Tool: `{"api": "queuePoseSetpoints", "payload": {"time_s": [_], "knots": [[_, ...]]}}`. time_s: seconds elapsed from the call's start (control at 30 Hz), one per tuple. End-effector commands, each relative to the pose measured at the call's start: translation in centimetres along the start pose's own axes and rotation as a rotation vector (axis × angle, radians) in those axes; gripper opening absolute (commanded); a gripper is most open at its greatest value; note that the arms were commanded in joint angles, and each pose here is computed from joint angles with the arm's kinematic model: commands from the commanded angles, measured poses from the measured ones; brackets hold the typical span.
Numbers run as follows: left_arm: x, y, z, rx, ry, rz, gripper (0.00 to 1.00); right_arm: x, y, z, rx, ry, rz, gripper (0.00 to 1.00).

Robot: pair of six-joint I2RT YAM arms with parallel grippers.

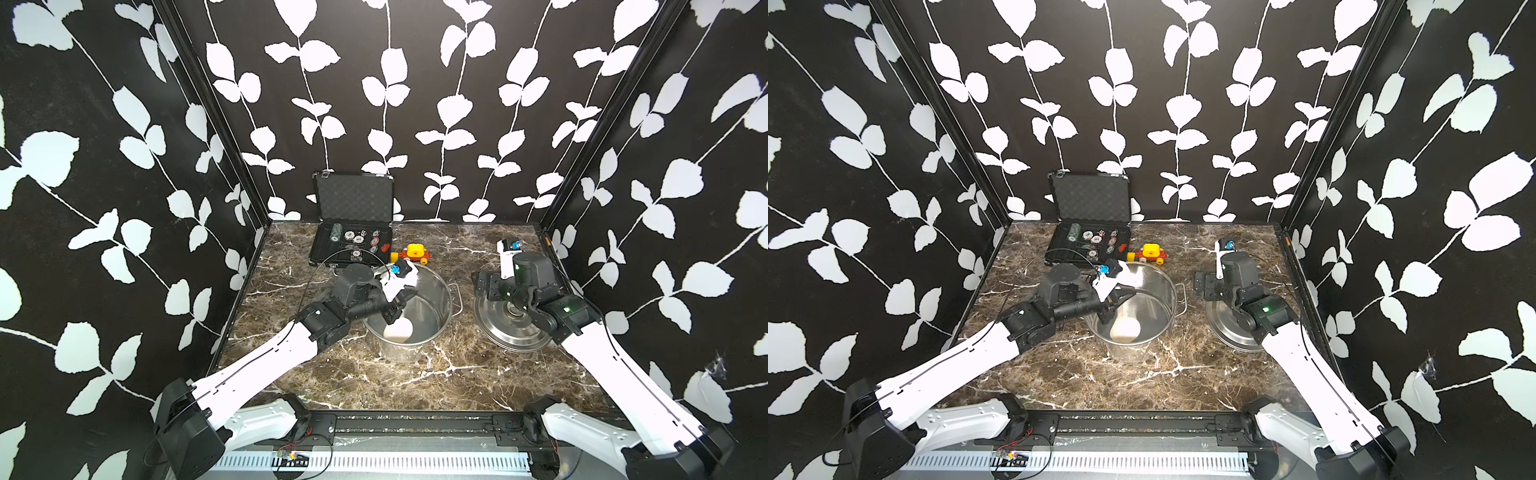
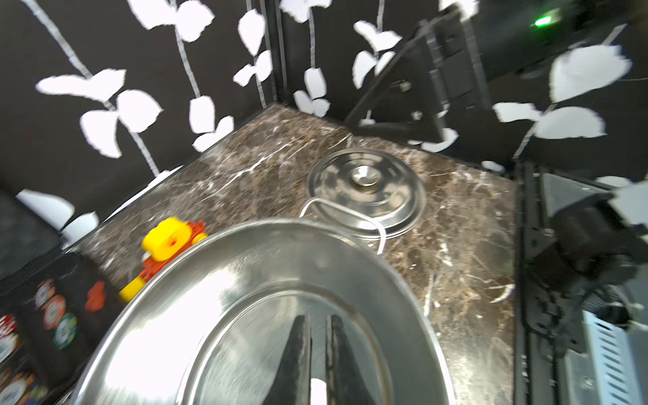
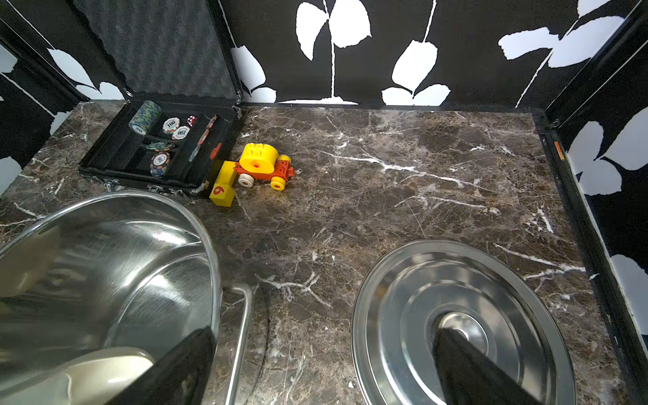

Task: Stir the soup with a spoon
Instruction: Stir the soup in the pan with a stick.

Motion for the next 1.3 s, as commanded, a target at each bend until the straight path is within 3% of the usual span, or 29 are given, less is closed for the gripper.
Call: {"api": "queuePoseSetpoints", "payload": {"time_s": [0.0,0.27,0.5,0.9,1.27], "knots": [[0.9,1.8,-0.5,-0.087,0.026,-0.022,0.0,-0.3,0.1,0.7,-0.004,-0.02,-0.027,0.99],[1.5,6.9,-1.2,-0.277,0.031,-0.09,0.0,0.2,-0.2,1.4,0.019,0.005,-0.073,0.99],[-0.7,10.3,1.8,-0.393,0.012,-0.055,0.0,0.3,-0.6,1.8,0.048,0.023,-0.085,0.99],[-4.3,9.2,9.7,-0.147,-0.013,-0.026,0.0,0.3,-0.7,1.5,0.055,0.026,-0.068,0.99],[-5.4,0.9,14.4,0.08,0.017,0.113,0.0,0.4,-1.6,0.0,0.1,-0.013,-0.022,0.99]]}}
Point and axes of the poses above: each gripper's point midway between its finger pads, its own z axis out along the fingers, its own y axis along the line the jaws close on, x = y × z, the point moved 3 cm from there along -z, back along the fingers, and after that the axes turned 2 degrees about -z, right-handed, at the moved point
